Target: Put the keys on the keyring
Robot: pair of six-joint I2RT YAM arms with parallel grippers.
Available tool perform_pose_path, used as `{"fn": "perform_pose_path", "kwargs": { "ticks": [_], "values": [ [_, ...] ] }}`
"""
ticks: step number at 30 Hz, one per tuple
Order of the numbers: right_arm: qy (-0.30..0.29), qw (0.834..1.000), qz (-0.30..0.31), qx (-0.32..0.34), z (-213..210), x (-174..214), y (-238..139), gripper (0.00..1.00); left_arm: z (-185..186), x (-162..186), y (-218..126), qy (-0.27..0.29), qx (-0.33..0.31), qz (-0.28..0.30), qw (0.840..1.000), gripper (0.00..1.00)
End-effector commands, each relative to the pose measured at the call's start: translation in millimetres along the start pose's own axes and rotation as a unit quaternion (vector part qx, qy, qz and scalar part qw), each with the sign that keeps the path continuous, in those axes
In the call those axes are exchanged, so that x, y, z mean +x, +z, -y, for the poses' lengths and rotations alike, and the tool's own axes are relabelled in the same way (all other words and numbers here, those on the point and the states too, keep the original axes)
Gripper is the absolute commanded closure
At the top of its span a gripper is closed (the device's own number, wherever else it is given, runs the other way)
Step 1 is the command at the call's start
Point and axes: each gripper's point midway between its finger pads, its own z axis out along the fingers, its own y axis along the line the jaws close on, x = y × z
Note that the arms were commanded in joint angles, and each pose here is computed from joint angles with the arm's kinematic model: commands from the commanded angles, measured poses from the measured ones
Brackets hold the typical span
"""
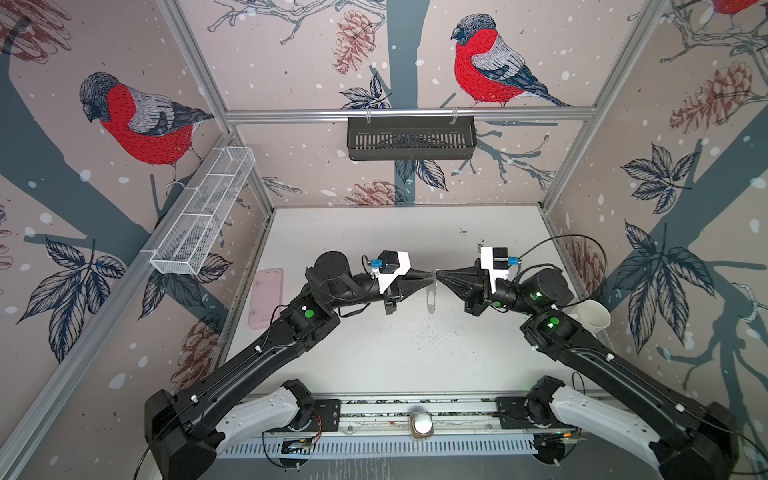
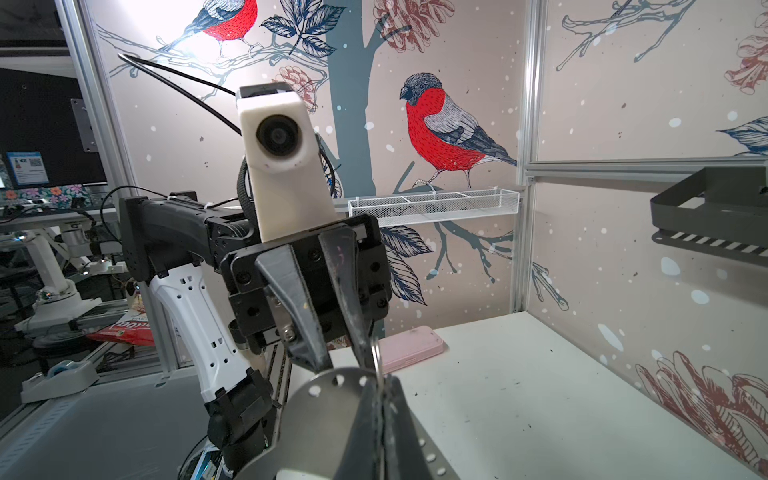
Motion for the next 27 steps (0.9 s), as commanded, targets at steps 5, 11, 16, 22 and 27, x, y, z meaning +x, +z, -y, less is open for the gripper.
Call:
{"fn": "perform_pose_path", "kwargs": {
  "ticks": [5, 11, 16, 22, 27],
  "values": [
    [-0.01, 1.0, 0.012, -0.027, -7.7, -10.7, 2.9, 1.0, -1.5, -12.4, 3.1, 0.017, 0.006, 0.018, 1.0, 0.83],
    [-0.009, 0.999, 0.005, -0.04, -10.9, -7.8, 4.2, 1.0, -3.7, -13.2, 4.1, 0.021, 0.003, 0.015, 1.0, 0.83],
    [-0.008, 0.998, -0.002, -0.057, -15.8, -5.8, 4.8, 1.0, -4.8, -12.0, 3.8, 0.023, -0.001, 0.011, 1.0, 0.83],
    [-0.009, 0.998, -0.003, -0.07, -19.9, -6.0, 4.8, 1.0, -5.3, -9.6, 3.1, 0.023, -0.004, 0.004, 1.0, 0.81],
    [-0.013, 0.997, -0.003, -0.07, -21.4, -6.6, 3.3, 1.0, -8.9, -9.0, -4.2, 0.029, -0.031, -0.003, 0.999, 0.78]
  ]
}}
